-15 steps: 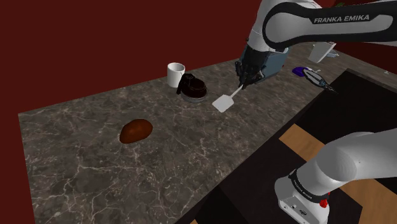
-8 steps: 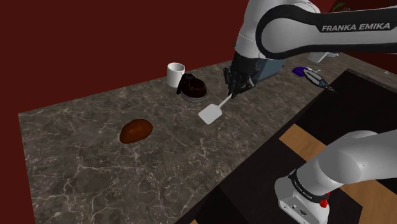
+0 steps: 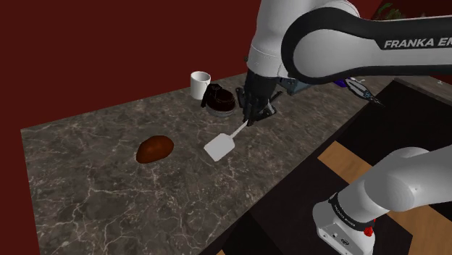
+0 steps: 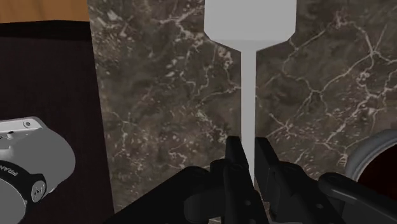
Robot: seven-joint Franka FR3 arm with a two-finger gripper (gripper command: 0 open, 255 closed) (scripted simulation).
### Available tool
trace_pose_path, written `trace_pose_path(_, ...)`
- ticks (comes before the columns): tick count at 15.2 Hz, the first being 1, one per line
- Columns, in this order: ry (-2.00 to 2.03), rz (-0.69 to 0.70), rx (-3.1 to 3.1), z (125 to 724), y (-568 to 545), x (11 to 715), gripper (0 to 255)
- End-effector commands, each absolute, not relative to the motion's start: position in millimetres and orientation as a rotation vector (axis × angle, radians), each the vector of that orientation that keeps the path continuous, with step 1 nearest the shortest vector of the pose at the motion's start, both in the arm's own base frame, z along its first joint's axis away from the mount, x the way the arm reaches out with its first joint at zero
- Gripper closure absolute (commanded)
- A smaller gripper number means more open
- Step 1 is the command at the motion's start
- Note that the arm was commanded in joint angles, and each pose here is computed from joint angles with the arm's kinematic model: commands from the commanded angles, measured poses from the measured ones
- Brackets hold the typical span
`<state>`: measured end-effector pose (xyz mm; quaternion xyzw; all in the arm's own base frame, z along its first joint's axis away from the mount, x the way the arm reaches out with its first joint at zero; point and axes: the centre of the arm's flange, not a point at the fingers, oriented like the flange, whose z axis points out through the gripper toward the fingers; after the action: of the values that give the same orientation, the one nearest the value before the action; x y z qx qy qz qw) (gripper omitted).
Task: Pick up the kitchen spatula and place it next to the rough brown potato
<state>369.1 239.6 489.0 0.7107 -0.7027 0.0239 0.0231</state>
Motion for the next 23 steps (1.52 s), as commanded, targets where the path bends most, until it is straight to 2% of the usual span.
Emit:
trace_pose_path(1, -2.177, 0.074, 2.198, 488, 264, 363, 255)
trace_pose_path(10, -2.177, 0.074, 2.198, 488, 379, 337, 255)
trace_pose_path(23, -2.177, 0.074, 2.198, 420, 379, 337, 255)
